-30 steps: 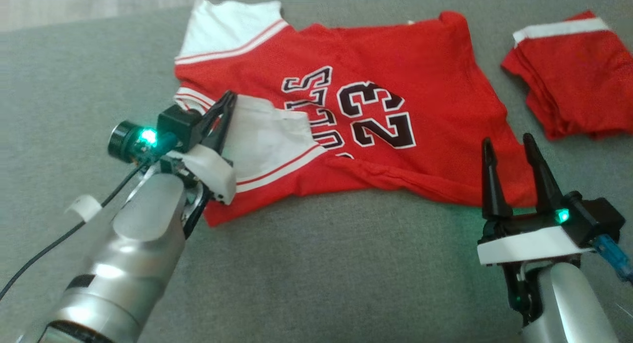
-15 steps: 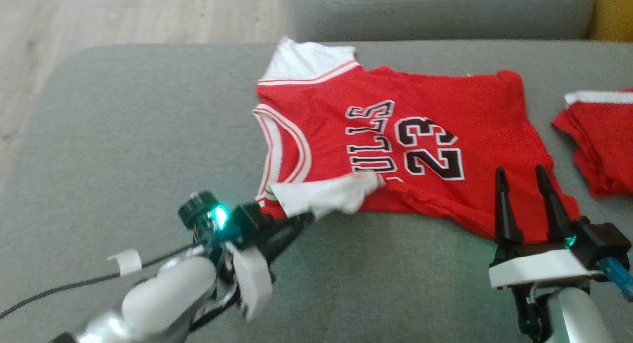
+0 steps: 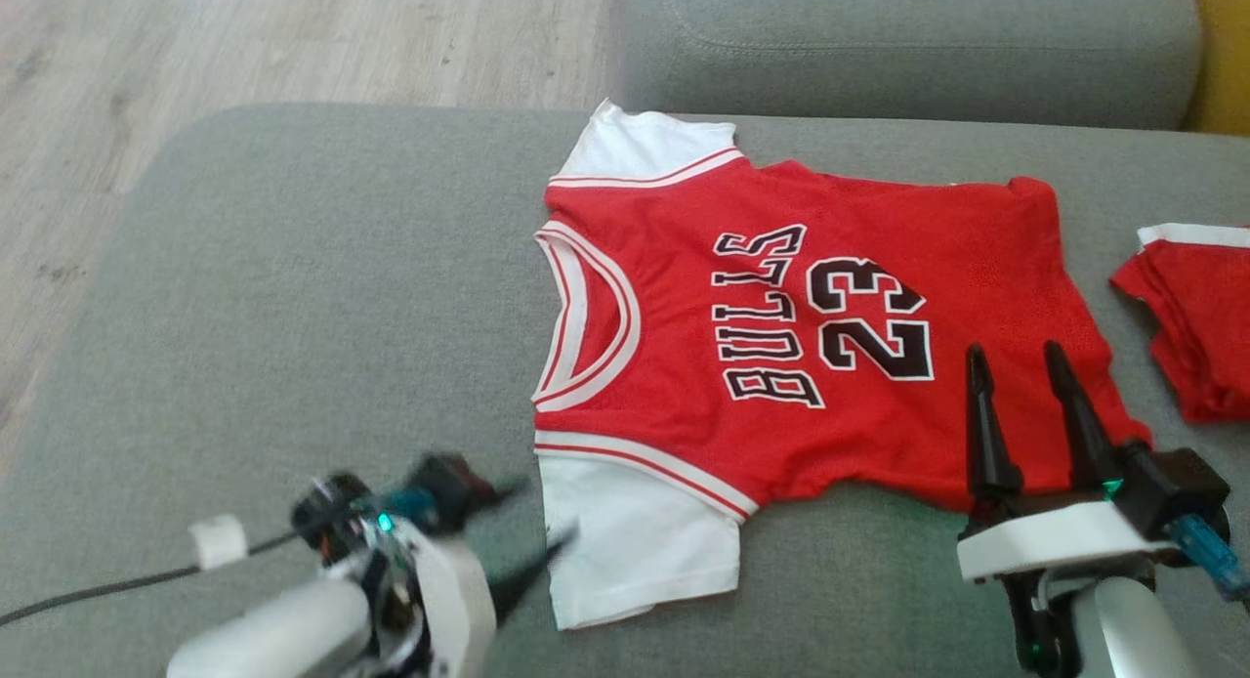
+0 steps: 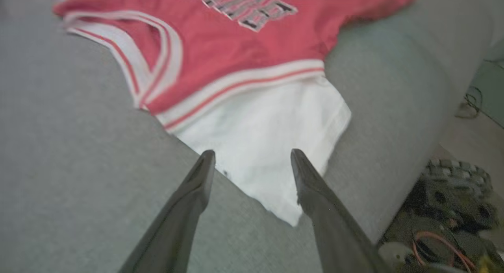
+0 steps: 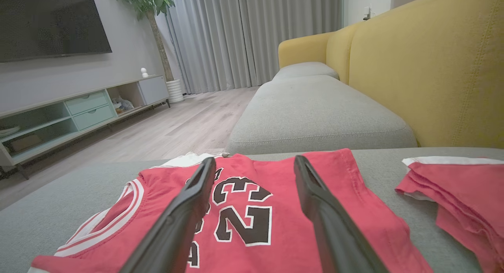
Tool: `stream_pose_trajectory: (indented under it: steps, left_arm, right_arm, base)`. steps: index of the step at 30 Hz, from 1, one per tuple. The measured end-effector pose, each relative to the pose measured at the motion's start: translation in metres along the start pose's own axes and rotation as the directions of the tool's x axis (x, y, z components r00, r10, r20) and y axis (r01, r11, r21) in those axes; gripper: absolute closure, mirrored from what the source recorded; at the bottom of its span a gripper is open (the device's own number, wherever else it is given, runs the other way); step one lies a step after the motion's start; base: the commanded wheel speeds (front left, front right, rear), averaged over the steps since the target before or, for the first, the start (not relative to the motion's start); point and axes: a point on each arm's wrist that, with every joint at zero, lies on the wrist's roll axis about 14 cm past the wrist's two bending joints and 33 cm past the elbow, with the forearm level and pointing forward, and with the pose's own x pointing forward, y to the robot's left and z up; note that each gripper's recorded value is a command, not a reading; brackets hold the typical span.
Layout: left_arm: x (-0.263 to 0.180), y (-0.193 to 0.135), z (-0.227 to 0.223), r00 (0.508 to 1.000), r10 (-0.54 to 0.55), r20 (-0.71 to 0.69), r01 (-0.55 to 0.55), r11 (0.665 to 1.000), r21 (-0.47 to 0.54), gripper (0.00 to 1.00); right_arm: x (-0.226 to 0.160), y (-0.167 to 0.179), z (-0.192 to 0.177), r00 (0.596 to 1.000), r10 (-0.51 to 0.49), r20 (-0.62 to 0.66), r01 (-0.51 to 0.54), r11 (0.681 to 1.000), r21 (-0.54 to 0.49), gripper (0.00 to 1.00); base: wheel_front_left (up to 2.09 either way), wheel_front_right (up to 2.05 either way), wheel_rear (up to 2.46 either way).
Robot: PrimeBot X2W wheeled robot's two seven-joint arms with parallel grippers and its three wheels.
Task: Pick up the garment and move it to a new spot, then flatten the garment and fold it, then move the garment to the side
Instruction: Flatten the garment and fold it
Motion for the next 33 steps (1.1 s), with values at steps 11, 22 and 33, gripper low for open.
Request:
stream_pose_trajectory:
  steps: [11, 22, 33]
  left_arm:
    - [-0.03, 0.09, 0.108, 0.675, 0.539, 0.504, -0.34, 0.833, -0.436, 0.0]
    - [0.003, 0.081, 0.088, 0.67, 0.578, 0.467, -0.313, 0.79, -0.528, 0.0]
    - [0.078, 0.084, 0.045, 0.882, 0.401, 0.247, -0.281, 0.869, -0.408, 0.0]
  right_arm:
    - [-0.012, -0.018, 0.016, 0.997, -0.057, 0.047, 0.057, 0.998, 0.003, 0.0]
    - [-0.02, -0.035, 0.009, 0.994, -0.107, 0.028, 0.108, 0.994, -0.016, 0.0]
    - [-0.026, -0.054, -0.017, 0.985, -0.163, -0.05, 0.161, 0.986, -0.028, 0.0]
  base:
    - [0.0, 0.0, 0.0]
    - [0.0, 0.0, 0.0]
    - [0.0, 0.0, 0.0]
